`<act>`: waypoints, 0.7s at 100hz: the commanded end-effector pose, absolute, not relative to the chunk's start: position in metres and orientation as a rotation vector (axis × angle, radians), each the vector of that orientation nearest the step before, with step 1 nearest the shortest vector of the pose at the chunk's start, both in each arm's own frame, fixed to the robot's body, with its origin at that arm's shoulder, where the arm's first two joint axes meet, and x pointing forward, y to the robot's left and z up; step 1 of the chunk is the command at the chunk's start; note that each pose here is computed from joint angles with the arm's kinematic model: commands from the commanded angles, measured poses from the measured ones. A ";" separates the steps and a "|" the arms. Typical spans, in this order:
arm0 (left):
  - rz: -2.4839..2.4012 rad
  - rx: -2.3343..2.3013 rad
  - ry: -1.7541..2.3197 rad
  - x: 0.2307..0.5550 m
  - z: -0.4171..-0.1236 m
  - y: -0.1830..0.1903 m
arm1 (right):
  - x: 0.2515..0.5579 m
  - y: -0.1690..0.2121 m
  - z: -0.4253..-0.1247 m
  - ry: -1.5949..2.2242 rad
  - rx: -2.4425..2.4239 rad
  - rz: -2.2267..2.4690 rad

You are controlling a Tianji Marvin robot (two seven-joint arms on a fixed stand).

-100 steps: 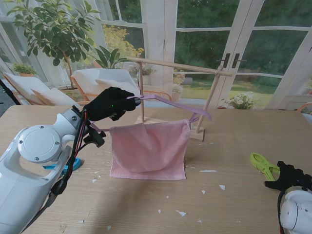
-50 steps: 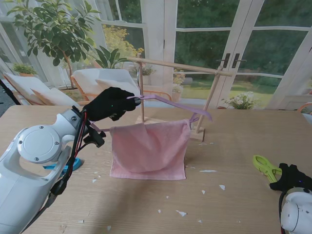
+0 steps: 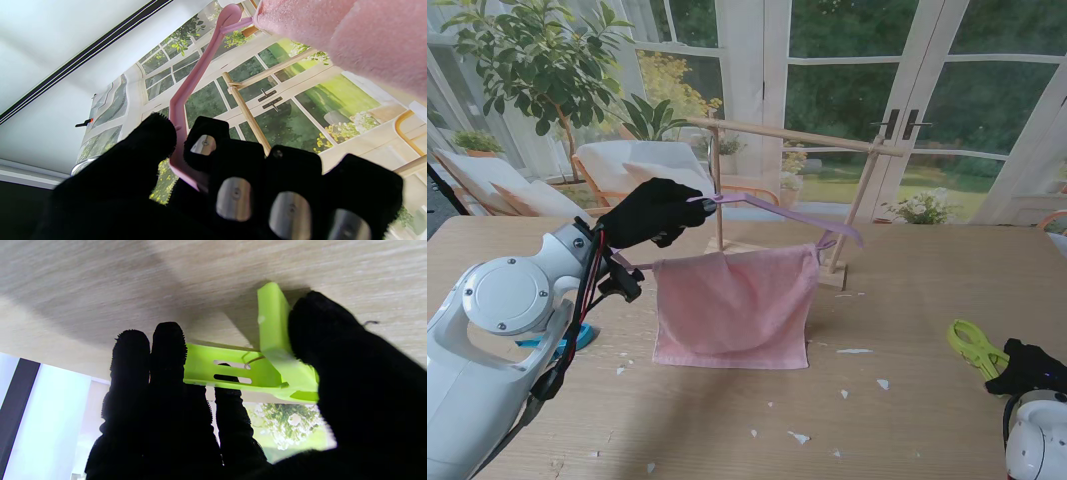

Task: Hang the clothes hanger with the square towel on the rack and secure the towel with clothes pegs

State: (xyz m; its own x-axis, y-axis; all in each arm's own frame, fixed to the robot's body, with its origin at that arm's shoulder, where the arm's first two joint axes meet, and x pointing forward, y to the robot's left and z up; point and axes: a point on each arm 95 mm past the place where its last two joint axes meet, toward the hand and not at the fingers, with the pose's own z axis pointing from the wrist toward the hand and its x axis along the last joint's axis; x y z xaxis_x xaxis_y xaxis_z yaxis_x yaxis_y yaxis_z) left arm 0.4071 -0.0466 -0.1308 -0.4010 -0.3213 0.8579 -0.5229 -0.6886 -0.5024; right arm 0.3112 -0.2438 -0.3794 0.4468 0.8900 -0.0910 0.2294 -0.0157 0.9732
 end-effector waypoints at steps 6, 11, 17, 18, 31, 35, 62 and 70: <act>2.228 1.621 -1.168 0.404 -0.129 -0.048 | 0.307 -0.238 -0.380 1.017 1.522 0.730; 2.229 1.621 -1.165 0.404 -0.129 -0.048 | 0.307 -0.237 -0.378 1.008 1.511 0.739; 2.229 1.620 -1.164 0.403 -0.129 -0.048 | 0.307 -0.235 -0.376 0.997 1.500 0.754; 2.229 1.620 -1.163 0.403 -0.129 -0.048 | 0.307 -0.235 -0.376 0.995 1.499 0.757; 2.232 1.619 -1.158 0.403 -0.129 -0.047 | 0.305 -0.228 -0.366 0.997 1.470 0.812; 2.234 1.620 -1.154 0.403 -0.129 -0.047 | 0.304 -0.224 -0.362 0.999 1.456 0.839; 2.249 1.632 -1.132 0.402 -0.127 -0.047 | 0.297 -0.184 -0.320 1.033 1.297 1.062; 2.258 1.646 -1.123 0.401 -0.125 -0.049 | 0.293 -0.169 -0.304 1.047 1.232 1.127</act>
State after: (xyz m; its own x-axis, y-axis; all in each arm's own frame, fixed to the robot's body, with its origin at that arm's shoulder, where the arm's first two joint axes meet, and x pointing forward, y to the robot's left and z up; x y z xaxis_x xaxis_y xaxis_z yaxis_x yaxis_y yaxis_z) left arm 0.4050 -0.0440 -0.1296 -0.3938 -0.3133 0.8642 -0.5027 -0.7136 -0.4878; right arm 0.2952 -0.1854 -0.3153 0.2033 0.9791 0.0022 -0.0351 0.0050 0.9994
